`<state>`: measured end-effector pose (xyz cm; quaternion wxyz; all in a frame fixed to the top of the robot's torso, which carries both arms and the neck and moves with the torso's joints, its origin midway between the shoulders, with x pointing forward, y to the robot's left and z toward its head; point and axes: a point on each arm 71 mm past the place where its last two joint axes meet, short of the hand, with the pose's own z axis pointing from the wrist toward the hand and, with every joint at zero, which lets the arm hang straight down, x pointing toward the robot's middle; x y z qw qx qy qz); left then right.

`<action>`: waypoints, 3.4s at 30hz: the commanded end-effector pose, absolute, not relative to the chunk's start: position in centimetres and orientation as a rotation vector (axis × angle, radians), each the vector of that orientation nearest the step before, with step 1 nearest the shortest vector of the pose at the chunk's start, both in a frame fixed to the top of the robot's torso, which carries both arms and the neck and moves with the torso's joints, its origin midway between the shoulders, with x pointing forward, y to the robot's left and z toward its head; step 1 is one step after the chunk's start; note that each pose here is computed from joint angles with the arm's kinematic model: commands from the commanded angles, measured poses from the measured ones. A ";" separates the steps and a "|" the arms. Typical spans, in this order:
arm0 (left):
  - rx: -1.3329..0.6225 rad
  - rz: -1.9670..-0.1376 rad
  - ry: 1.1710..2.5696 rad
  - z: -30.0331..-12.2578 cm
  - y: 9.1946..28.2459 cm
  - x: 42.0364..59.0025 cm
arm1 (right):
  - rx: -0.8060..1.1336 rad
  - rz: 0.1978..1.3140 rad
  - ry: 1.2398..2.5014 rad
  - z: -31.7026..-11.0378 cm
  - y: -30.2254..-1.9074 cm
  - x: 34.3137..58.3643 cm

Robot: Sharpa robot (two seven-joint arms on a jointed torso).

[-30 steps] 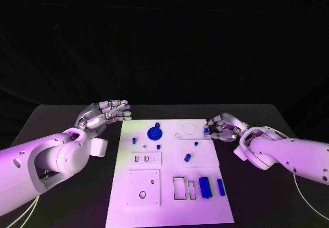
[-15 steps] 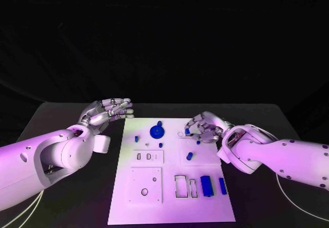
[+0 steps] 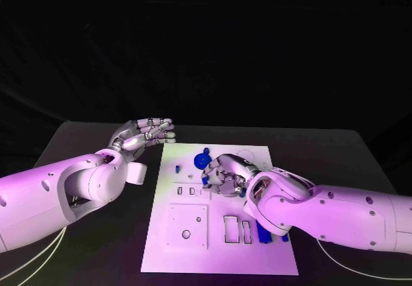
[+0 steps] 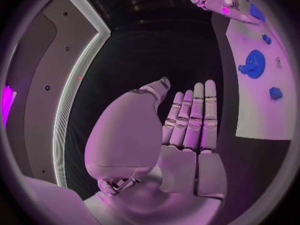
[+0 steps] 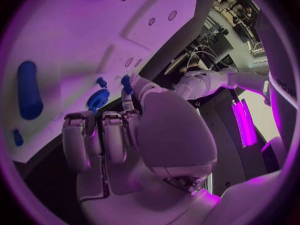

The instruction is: Assemble the parts on the task board

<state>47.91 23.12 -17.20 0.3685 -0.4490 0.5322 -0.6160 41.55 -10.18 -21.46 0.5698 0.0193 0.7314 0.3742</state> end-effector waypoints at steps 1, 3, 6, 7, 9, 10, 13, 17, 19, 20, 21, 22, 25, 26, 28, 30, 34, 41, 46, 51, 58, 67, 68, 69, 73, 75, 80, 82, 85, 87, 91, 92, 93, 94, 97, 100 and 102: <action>-1.142 -1.598 1.383 -17.2 22.8 47.9 | -0.001 0.812 1.716 -22.0 -9.7 41.7; -1.141 -1.597 1.384 -17.2 22.8 47.9 | -0.005 0.810 1.718 -22.3 -9.4 41.7; -1.140 -1.597 1.387 -17.2 22.7 47.9 | -0.012 0.805 1.721 -22.7 -8.9 41.6; -1.139 -1.597 1.388 -17.2 22.7 47.9 | -0.014 0.804 1.721 -22.9 -8.8 41.6; -1.139 -1.597 1.389 -17.2 22.7 47.9 | -0.018 0.803 1.721 -23.1 -8.5 41.5; -1.139 -1.597 1.389 -17.2 22.7 47.9 | -0.020 0.802 1.721 -23.2 -8.4 41.5; -1.139 -1.597 1.391 -17.2 22.7 47.9 | -0.026 0.801 1.720 -23.4 -8.1 41.4; -1.140 -1.595 1.393 -17.2 22.7 47.9 | -0.035 0.804 1.724 -23.6 -7.7 41.4; -1.140 -1.595 1.393 -17.3 22.7 47.9 | -0.039 0.807 1.727 -23.7 -7.5 41.3; -1.140 -1.595 1.394 -17.3 22.7 47.9 | -0.040 0.807 1.729 -23.8 -7.4 41.3; -1.140 -1.595 1.394 -17.3 22.7 47.9 | -0.040 0.809 1.730 -23.9 -7.4 41.3; -1.140 -1.594 1.394 -17.3 22.7 47.9 | -0.041 0.809 1.731 -23.9 -7.3 41.2; -1.140 -1.593 1.395 -17.3 22.7 47.9 | -0.041 0.809 1.734 -24.0 -7.3 41.2; -1.140 -1.593 1.395 -17.3 22.8 47.9 | -0.041 0.808 1.734 -24.0 -7.3 41.2; -1.141 -1.592 1.395 -17.3 22.8 47.9 | -0.041 0.807 1.736 -24.1 -7.3 41.1; -1.141 -1.591 1.395 -17.3 22.8 47.9 | -0.043 0.806 1.739 -24.1 -7.3 41.1; -1.141 -1.590 1.395 -17.3 22.9 47.9 | -0.047 0.806 1.747 -24.3 -7.1 41.0; -1.142 -1.590 1.396 -17.3 22.9 47.9 | -0.054 0.793 1.755 -24.4 -7.2 41.1; -1.142 -1.589 1.396 -17.3 23.0 47.9 | -0.054 0.785 1.743 -24.4 -7.3 41.1; -1.143 -1.589 1.396 -17.3 23.0 47.8 | -0.056 0.782 1.731 -24.3 -7.4 41.0; -1.144 -1.588 1.400 -17.3 23.0 47.8 | -0.052 0.787 1.709 -24.1 -7.6 40.8; -1.143 -1.588 1.404 -17.3 23.0 47.8 | -0.047 0.780 1.701 -24.0 -7.7 40.8; -1.143 -1.588 1.404 -17.3 23.0 47.8 | -0.046 0.779 1.701 -24.0 -7.8 40.8; -1.143 -1.588 1.404 -17.3 23.0 47.8 | -0.046 0.777 1.701 -24.1 -7.8 40.8; -1.143 -1.588 1.406 -17.3 23.0 47.8 | -0.046 0.773 1.703 -24.1 -7.8 40.9; -1.143 -1.588 1.406 -17.3 23.0 47.8 | -0.048 0.771 1.705 -24.1 -7.8 40.9; -1.143 -1.588 1.407 -17.3 23.0 47.8 | -0.056 0.770 1.711 -24.2 -7.7 40.9; -1.143 -1.588 1.408 -17.4 23.0 47.8 | -0.059 0.771 1.712 -24.2 -7.7 40.9; -1.144 -1.587 1.408 -17.4 23.0 47.8 | -0.062 0.774 1.712 -24.2 -7.7 40.9; -1.144 -1.587 1.409 -17.4 23.0 47.8 | -0.062 0.777 1.709 -24.2 -7.6 40.9; -1.144 -1.586 1.409 -17.4 23.0 47.8 | -0.059 0.786 1.696 -24.1 -7.6 40.9; -1.145 -1.586 1.410 -17.4 23.0 47.8 | -0.058 0.788 1.692 -24.1 -7.6 40.9; -1.145 -1.586 1.410 -17.4 23.0 47.8 | -0.057 0.790 1.688 -24.1 -7.6 40.9; -1.145 -1.586 1.410 -17.4 23.0 47.8 | -0.057 0.792 1.685 -24.0 -7.6 40.9; -1.145 -1.585 1.410 -17.4 23.0 47.8 | -0.055 0.799 1.675 -24.0 -7.6 40.9; -1.145 -1.585 1.410 -17.4 23.0 47.8 | -0.053 0.808 1.663 -23.9 -7.6 40.9; -1.145 -1.584 1.411 -17.4 23.0 47.8 | -0.051 0.813 1.657 -23.8 -7.6 40.9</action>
